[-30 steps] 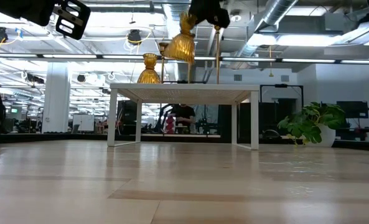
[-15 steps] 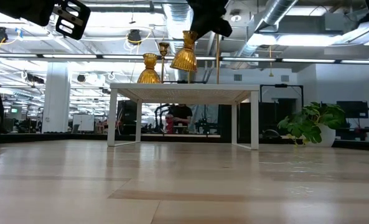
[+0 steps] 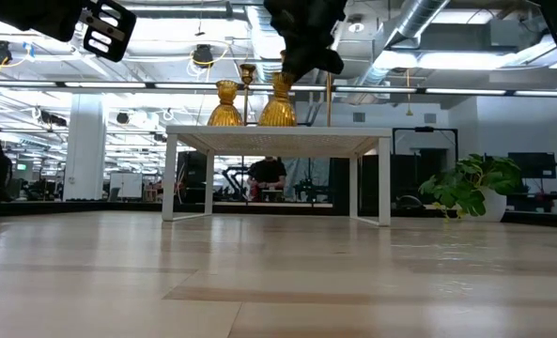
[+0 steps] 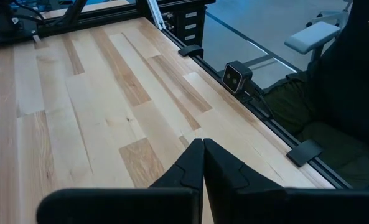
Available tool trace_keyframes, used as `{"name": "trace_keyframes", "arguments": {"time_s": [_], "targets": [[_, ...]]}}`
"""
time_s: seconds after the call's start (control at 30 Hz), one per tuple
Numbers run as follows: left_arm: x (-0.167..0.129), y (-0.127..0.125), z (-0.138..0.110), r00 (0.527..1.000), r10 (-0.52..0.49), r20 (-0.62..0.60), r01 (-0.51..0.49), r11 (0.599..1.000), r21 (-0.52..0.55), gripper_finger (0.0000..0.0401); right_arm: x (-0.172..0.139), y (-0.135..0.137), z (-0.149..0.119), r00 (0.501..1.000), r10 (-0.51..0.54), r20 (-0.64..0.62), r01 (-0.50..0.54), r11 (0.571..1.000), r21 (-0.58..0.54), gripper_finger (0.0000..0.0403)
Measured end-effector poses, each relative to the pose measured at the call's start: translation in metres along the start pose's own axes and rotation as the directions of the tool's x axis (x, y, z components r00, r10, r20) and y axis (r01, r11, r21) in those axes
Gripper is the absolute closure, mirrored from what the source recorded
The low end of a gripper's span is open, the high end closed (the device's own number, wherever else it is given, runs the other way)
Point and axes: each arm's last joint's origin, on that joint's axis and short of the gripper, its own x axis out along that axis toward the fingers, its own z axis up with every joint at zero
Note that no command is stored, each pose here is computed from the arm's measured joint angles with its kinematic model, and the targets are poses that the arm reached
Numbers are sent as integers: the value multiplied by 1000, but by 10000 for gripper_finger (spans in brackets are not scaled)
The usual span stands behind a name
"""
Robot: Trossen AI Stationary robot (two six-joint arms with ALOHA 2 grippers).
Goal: Pick & Place candle stick holders
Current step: Put the right yellow glass candle holder on the shelf aligned with the other yellow glass candle holder
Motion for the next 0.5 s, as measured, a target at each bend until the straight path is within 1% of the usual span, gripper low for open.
{"name": "trace_keyframes", "arguments": {"time_s": [0.2,0.27,0.4,0.5], "targets": [[0,0,0,1000,0,0,0,1000,0,394,0,1,0,1000,6,-2,-6,1000,11,392],[0,0,0,1000,0,0,0,1000,0,393,1,0,0,1000,5,-2,-5,1000,24,378],[0,0,0,1000,0,0,0,1000,0,392,1,-2,2,1000,5,12,-5,999,41,333],[0,0,0,1000,0,0,0,1000,0,393,1,-4,4,1000,4,28,-6,998,56,315]]}}
